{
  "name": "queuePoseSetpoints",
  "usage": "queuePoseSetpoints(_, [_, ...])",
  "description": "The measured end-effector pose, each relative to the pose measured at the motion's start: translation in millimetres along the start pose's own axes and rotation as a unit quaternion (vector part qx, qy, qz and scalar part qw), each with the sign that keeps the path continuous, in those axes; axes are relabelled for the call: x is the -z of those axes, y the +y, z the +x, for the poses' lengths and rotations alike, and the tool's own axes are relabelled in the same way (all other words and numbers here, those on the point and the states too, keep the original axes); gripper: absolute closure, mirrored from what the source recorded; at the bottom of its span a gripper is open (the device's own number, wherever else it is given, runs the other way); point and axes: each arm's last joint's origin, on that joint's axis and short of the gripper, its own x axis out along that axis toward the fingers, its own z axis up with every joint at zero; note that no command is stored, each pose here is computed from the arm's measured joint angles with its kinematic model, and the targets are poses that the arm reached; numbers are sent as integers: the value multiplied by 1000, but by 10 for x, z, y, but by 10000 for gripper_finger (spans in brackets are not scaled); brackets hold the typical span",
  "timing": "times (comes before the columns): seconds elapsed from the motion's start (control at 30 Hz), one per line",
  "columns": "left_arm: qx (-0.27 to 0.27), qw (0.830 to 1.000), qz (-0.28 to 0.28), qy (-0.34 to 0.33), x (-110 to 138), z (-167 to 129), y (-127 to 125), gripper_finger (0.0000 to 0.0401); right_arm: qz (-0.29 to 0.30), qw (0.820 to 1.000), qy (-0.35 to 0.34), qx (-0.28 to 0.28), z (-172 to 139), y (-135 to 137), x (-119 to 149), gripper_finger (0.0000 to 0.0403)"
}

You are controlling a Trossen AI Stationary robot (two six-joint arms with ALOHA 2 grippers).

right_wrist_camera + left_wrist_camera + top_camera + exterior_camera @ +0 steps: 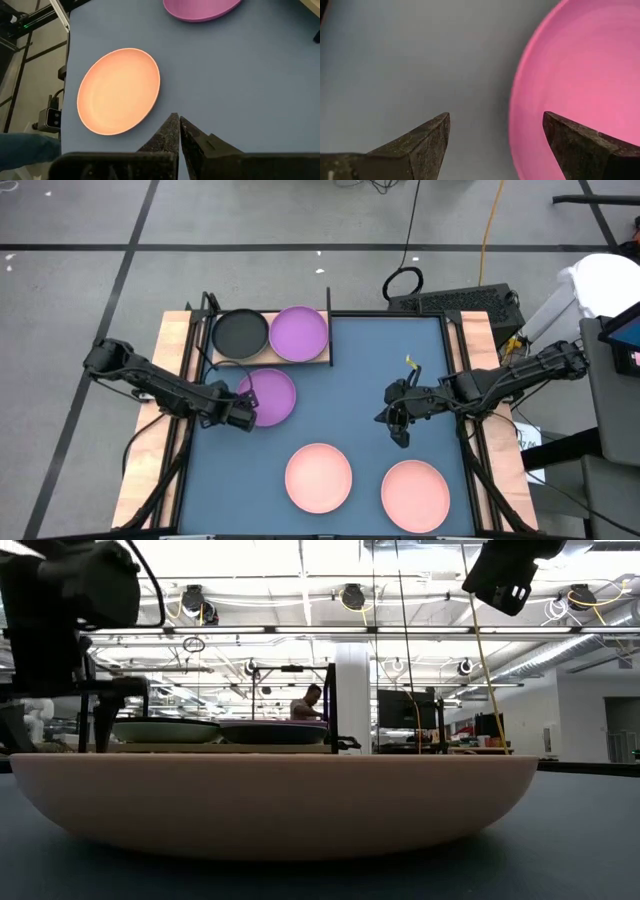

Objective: Place and stack plates onto a shelf
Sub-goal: Stack the violet plate on top of the black plate on the shelf

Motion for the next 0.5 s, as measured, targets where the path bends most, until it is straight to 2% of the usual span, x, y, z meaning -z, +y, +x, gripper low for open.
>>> queuePoseSetpoints(0.17, [6,1000,-6,26,7,130,41,78,0,1000,0,0,0,0,0,403])
queuePoseSetpoints(0.37, [7,1000,-8,26,3,144,44,78,5,1000,0,-1,0,0,0,403])
queuePoseSetpoints(0.5, [8,1000,-7,23,2,146,47,105,6,1000,1,-1,0,1,0,403])
